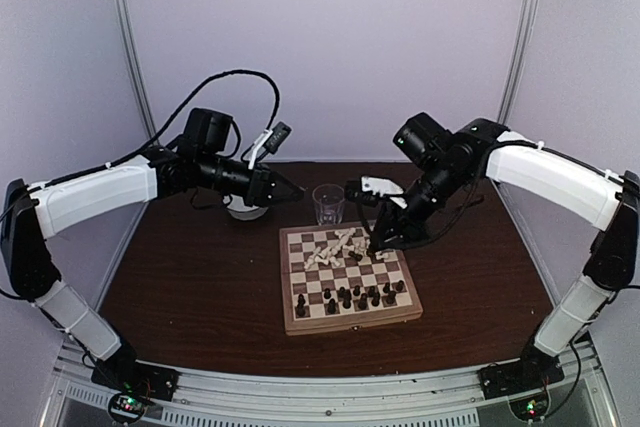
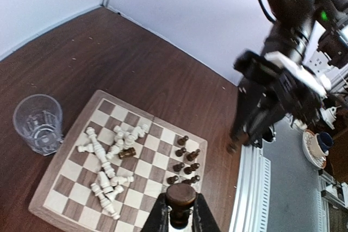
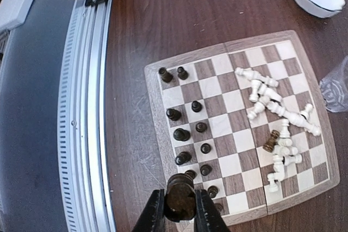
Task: Set up the chess pieces on the board
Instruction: Pass from the left arm to the right, then place the knight at g8.
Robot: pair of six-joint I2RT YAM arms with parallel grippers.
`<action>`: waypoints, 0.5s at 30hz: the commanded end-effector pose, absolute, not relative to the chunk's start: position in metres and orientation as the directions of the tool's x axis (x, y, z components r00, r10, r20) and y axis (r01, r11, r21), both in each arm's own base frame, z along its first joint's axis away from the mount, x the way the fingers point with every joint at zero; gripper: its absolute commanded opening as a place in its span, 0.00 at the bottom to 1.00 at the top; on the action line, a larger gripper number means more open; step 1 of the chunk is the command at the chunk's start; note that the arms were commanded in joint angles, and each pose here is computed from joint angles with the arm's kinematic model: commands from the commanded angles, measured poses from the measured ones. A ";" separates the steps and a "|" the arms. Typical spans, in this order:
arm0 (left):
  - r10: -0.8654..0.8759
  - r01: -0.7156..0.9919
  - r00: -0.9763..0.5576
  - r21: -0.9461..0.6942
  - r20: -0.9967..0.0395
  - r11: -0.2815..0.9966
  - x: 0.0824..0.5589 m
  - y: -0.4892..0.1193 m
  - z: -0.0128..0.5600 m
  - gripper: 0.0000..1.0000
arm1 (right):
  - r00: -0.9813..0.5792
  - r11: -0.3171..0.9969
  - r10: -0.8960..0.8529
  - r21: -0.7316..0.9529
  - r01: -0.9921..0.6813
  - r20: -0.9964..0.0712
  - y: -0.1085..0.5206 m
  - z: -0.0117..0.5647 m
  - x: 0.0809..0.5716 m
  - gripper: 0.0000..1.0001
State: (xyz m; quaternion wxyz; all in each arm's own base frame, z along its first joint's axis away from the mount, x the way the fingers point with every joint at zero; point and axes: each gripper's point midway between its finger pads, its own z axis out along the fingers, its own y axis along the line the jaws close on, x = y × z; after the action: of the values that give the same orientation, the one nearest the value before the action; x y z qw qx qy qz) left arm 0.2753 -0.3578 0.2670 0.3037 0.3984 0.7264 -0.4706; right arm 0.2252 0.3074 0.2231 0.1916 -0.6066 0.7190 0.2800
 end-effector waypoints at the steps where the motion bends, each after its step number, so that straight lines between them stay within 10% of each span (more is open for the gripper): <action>1: 0.183 0.847 -0.457 -0.364 -0.870 0.387 0.306 -0.335 0.285 0.05 | -0.008 -0.022 -0.838 0.048 -0.999 -0.546 0.339 0.204 0.208 0.06; 15: 0.111 0.808 -0.396 -0.289 -0.911 0.514 0.322 -0.302 0.307 0.04 | 0.157 -0.178 -0.897 0.014 -0.984 -0.413 0.419 0.122 0.187 0.06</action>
State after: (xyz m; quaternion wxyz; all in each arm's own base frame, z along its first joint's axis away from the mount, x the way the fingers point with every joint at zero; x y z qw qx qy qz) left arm 0.3152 -0.3098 0.2868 0.4159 0.3208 0.7575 -0.3876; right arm 0.1717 0.4055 0.1172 0.0966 -0.7452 0.6320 0.1895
